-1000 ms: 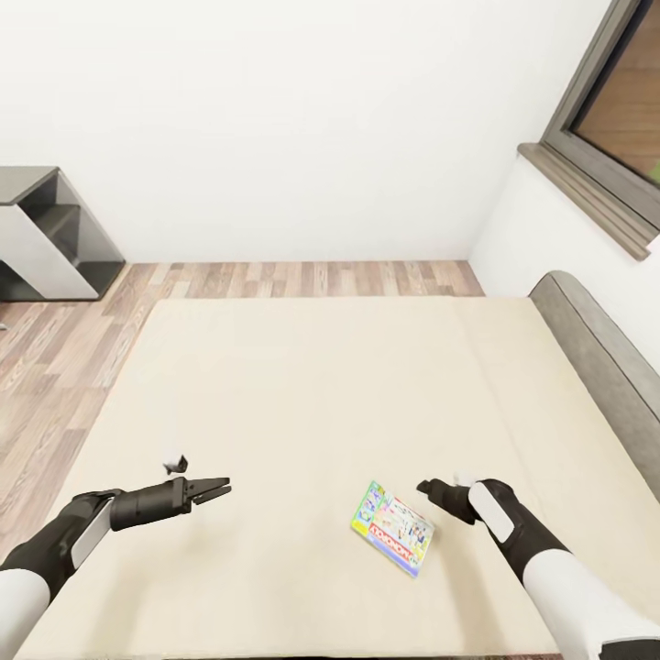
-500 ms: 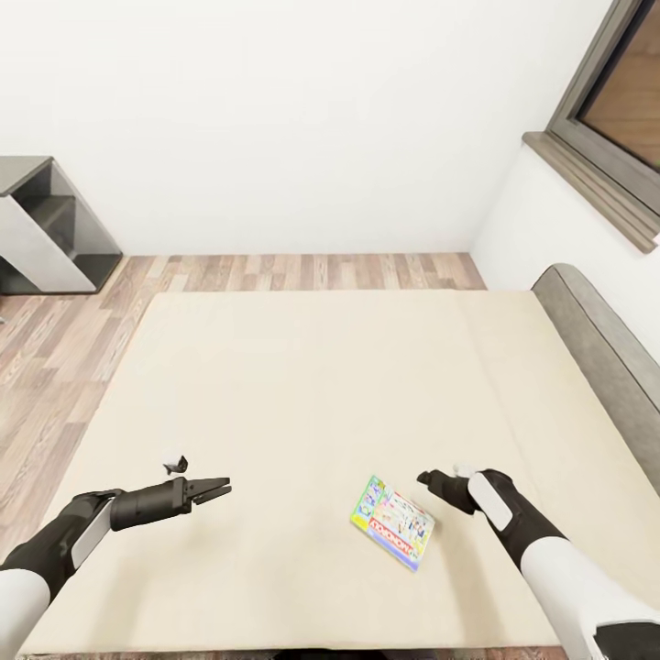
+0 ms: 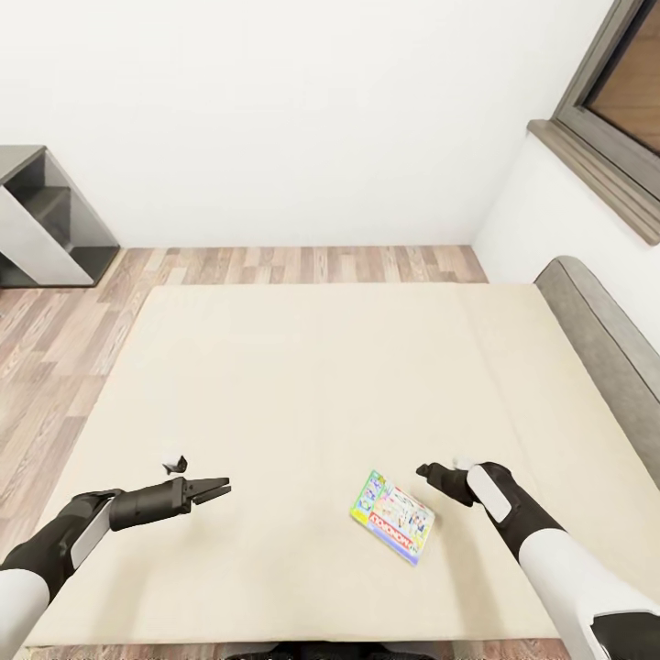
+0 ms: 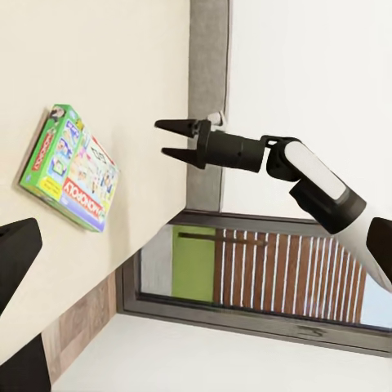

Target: Put all the toys in the child's room - the three board games (two on the bed and one on the table), the two jigsaw puzzles on the table, and the tennis ball on the table - inside the toy box on the table in the child's room.

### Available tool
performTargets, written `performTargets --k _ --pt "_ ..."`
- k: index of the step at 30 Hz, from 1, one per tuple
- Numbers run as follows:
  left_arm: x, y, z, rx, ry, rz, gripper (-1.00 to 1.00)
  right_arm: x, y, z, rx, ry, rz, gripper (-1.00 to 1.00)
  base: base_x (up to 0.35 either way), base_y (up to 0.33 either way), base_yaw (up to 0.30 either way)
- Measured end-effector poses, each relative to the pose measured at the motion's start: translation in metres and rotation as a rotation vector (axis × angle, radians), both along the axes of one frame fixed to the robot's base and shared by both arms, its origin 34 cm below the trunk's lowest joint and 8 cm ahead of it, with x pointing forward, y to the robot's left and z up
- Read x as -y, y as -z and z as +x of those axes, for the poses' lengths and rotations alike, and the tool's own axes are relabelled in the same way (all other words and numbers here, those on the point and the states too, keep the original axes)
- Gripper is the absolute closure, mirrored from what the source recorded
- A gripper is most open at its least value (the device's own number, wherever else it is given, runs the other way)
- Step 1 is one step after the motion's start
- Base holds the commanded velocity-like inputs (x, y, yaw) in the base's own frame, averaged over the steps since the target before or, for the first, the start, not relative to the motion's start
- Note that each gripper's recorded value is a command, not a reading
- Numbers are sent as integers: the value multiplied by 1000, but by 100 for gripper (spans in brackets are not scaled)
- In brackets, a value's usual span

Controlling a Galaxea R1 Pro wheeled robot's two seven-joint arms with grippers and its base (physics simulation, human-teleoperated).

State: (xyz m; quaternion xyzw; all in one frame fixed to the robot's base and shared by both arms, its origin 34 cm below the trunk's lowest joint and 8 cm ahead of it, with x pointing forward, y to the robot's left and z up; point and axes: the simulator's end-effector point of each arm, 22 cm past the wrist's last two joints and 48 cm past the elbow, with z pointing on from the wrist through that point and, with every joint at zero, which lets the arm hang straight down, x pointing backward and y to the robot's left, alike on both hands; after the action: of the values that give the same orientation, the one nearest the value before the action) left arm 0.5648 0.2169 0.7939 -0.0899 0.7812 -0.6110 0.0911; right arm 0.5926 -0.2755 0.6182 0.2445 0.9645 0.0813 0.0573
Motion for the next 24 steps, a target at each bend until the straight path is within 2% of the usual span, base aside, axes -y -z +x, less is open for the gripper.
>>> performTargets --k 24 --pt "-2 17 -8 -38 -2 2 -100 -2 17 -9 -35 -1 4 -100 0 0 0"
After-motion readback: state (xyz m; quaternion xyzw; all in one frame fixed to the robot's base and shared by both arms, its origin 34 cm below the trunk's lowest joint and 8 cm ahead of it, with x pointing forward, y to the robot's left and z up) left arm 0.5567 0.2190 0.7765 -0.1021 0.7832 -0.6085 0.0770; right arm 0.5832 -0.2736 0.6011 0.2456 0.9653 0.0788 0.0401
